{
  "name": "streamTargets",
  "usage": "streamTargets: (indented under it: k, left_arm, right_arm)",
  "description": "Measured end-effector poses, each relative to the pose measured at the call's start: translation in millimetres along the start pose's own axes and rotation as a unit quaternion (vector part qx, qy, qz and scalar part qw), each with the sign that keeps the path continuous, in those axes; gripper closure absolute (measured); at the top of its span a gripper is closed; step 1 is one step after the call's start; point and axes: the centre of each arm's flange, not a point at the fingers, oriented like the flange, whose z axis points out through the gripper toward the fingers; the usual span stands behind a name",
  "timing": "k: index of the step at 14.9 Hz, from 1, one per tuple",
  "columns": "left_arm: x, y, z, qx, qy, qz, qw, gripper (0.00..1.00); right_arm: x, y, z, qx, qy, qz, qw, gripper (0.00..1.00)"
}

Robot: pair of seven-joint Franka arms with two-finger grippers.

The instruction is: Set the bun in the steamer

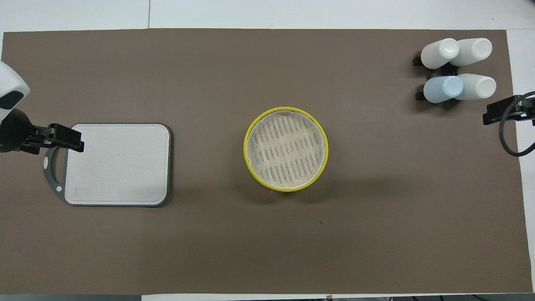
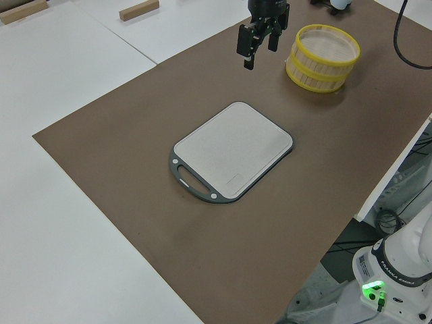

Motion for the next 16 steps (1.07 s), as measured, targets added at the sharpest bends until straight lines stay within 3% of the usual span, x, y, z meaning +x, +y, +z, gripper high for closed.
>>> streamTargets:
  k: [10,16]
  left_arm:
    - [0.0,0.0,0.0,0.0,0.0,0.0,1.0,0.0]
    - [0.0,0.0,0.0,0.0,0.0,0.0,1.0,0.0]
  right_arm:
    - [-16.3,-4.5,25.2,0.0,-0.03,-0.01,0.999,0.0]
    - [-22.9,-11.1,24.8,0.0,-0.032,-0.015,0.999,0.0]
